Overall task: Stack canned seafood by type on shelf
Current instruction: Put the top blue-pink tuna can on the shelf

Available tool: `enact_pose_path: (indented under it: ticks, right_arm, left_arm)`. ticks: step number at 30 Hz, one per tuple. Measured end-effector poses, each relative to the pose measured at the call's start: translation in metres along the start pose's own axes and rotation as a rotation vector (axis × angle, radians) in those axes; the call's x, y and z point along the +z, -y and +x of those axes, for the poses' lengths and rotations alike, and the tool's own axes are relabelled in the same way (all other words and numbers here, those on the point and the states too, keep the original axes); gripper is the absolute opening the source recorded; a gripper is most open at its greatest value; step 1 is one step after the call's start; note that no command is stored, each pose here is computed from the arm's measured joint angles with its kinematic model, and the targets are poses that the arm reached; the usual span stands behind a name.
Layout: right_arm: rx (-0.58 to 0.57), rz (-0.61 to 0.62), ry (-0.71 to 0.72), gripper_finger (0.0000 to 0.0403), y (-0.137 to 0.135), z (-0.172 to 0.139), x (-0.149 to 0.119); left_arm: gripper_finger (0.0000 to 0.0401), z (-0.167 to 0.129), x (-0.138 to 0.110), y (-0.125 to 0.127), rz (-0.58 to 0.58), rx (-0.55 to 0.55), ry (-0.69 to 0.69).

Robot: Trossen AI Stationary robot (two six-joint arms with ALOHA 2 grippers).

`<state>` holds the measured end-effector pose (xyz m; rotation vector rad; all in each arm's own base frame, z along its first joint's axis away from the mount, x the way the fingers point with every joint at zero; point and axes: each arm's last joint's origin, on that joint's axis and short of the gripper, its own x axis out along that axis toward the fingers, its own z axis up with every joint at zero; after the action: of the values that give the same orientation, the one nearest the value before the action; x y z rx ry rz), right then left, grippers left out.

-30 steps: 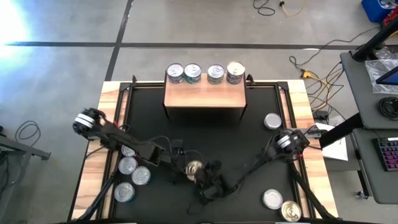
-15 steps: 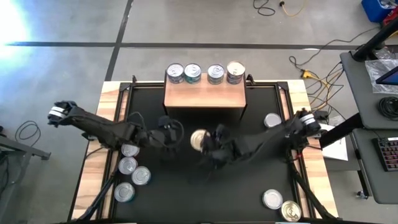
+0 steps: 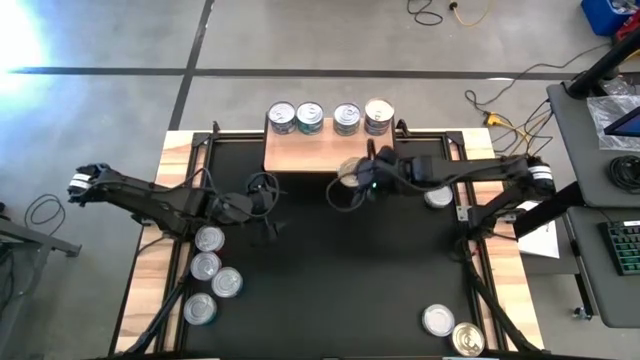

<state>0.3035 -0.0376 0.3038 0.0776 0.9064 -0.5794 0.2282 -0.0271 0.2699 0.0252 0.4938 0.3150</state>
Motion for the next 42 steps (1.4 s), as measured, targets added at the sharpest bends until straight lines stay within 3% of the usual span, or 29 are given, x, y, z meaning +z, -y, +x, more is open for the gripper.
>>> enact_pose_path:
  ticks: [8,16,21,24,33,38,42]
  right_arm:
    - [-0.096,-0.017,-0.054,0.0341,0.038,0.022,0.000]
    - [-0.146,0.001,-0.093,0.0359,0.057,0.039,0.001]
    - [-0.156,0.003,-0.117,0.0389,0.064,0.044,0.000]
    - [-0.158,-0.003,-0.151,0.0397,0.065,0.049,-0.002]
    - [-0.146,-0.100,-0.146,0.0400,0.064,0.047,-0.001]
    - [-0.145,-0.098,-0.142,0.0400,0.065,0.043,-0.001]
    - [-0.082,-0.060,-0.138,0.0400,0.063,0.043,-0.001]
  left_arm:
    - [0.0363,0.036,0.005,-0.037,-0.054,0.054,-0.089]
    - [0.0357,0.079,0.046,-0.069,-0.071,0.185,-0.083]
    - [0.0357,0.098,0.070,-0.065,0.062,0.088,-0.048]
    - [0.0357,0.113,0.075,-0.064,0.084,0.048,-0.023]
    - [0.0349,0.148,0.091,-0.089,0.012,0.130,0.025]
    - [0.0311,0.150,0.106,-0.094,0.033,0.099,0.052]
    - [0.0238,0.155,0.107,-0.096,0.023,0.087,0.023]
